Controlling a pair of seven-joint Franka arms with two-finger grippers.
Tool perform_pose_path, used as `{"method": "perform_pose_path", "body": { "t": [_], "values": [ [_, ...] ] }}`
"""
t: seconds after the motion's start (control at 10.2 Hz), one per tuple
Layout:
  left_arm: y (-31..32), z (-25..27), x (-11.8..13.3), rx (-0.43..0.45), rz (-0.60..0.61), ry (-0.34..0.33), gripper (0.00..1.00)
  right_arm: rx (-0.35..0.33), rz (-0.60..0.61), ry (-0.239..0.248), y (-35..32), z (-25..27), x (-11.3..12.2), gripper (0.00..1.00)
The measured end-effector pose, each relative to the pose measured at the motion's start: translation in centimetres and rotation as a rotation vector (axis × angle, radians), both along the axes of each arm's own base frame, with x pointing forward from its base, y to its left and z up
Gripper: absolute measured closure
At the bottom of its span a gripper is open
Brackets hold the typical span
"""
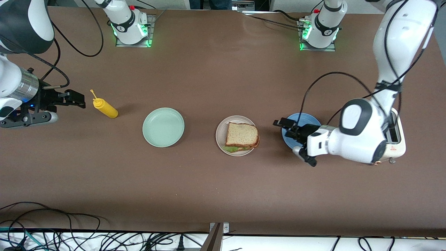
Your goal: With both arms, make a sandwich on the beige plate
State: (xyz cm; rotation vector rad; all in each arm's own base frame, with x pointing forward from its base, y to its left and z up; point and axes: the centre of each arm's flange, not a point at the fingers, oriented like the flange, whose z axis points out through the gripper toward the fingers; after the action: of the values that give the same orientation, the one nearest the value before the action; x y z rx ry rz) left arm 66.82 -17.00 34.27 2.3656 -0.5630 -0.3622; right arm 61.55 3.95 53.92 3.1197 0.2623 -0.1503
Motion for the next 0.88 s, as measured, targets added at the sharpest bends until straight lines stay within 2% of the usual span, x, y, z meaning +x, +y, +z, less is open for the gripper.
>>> {"method": "perform_pose_path", "body": {
  "t": [0.49, 0.69, 0.88],
  "values": [
    [6.4, 10.8, -2.2, 0.370, -0.032, -0.110, 0.00, 0.000, 0.000, 0.000, 0.0, 0.0, 0.0, 0.00],
    [7.4, 13.7, -2.9, 0.443, -0.012, -0.149, 0.00, 0.000, 0.000, 0.000, 0.0, 0.0, 0.0, 0.00],
    [9.1, 17.3, -3.6, 0.559, 0.027, -0.217, 0.00, 0.000, -0.001, 0.000, 0.0, 0.0, 0.0, 0.00]
  ]
}}
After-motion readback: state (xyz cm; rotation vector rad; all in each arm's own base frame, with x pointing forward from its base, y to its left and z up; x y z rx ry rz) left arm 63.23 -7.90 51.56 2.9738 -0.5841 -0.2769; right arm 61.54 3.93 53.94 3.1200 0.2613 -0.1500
